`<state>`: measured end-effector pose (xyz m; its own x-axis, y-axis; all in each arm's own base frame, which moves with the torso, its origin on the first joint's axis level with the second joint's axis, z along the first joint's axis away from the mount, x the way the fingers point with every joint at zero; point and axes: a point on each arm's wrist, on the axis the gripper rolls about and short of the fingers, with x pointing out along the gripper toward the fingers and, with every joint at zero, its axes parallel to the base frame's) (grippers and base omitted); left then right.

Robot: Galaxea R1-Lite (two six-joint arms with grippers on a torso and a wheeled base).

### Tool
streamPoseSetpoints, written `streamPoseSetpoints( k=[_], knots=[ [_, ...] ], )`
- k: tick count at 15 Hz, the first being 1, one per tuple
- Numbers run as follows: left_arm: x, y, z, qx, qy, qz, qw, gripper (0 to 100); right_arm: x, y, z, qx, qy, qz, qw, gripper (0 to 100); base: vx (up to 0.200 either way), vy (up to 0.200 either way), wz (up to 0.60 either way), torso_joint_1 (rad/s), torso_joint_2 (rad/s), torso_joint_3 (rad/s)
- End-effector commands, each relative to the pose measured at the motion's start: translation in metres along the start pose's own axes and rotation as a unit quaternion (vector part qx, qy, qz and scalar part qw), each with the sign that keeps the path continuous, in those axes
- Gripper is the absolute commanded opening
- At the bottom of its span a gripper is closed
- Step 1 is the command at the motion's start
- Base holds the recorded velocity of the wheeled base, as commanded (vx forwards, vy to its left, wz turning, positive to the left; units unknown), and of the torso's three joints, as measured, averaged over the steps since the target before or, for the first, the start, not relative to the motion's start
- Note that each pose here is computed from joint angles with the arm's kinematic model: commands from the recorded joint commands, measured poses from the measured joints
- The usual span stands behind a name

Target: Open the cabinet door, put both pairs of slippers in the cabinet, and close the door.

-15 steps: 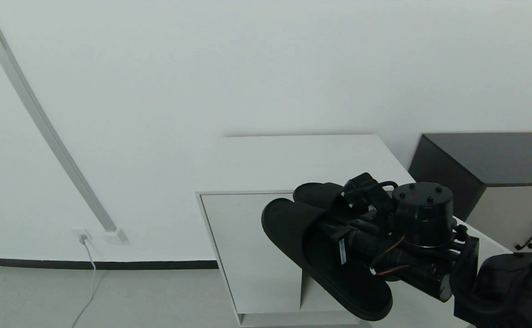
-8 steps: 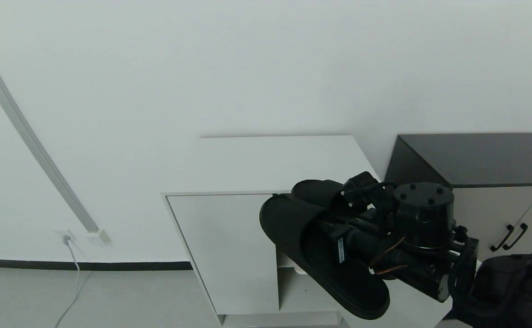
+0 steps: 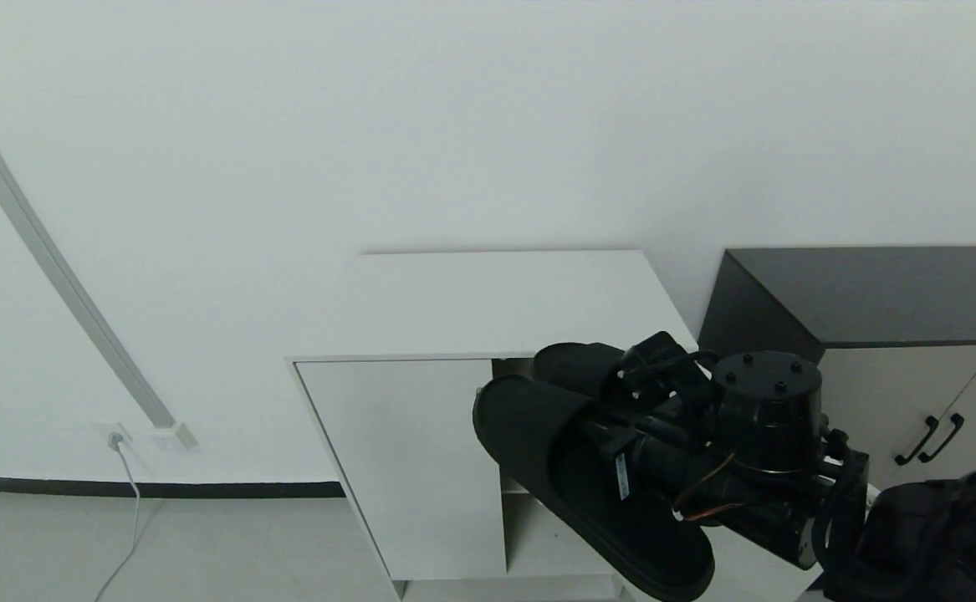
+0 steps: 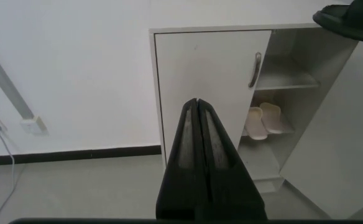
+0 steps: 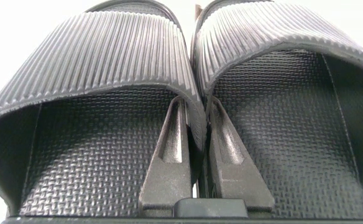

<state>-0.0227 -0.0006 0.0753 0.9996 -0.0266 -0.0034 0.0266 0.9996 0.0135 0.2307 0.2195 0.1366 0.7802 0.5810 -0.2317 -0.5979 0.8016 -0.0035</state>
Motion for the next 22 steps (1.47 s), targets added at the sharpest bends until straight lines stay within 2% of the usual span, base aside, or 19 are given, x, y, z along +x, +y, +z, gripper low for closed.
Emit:
streamPoseSetpoints(
  k=[1,10,17,22],
  knots=[
    [0.0,0.0,0.0,0.0,0.0,0.001,1.0,0,0.0,-0.0009,-0.0021,0.0,0.004,-0.002,1.0,0,0.0,0.0,0.0,0.0,0.0,0.0],
    [0.0,-0.0001,0.0,0.0,0.0,0.0,1.0,0,0.001,-0.0003,-0.0042,-0.001,0.008,-0.001,1.0,0,0.0,0.0,0.0,-0.004,0.01,0.005],
    [0.0,-0.0001,0.0,0.0,0.0,0.0,1.0,0,0.0021,-0.0003,-0.006,-0.001,0.01,-0.002,1.0,0,0.0,0.0,0.0,-0.19,0.44,0.238],
    [0.0,-0.0001,0.0,0.0,0.0,0.0,1.0,0,-0.002,-0.0009,-0.0079,0.0,-0.01,-0.003,1.0,0,0.0,0.0,0.0,-0.221,0.55,0.315]
  ],
)
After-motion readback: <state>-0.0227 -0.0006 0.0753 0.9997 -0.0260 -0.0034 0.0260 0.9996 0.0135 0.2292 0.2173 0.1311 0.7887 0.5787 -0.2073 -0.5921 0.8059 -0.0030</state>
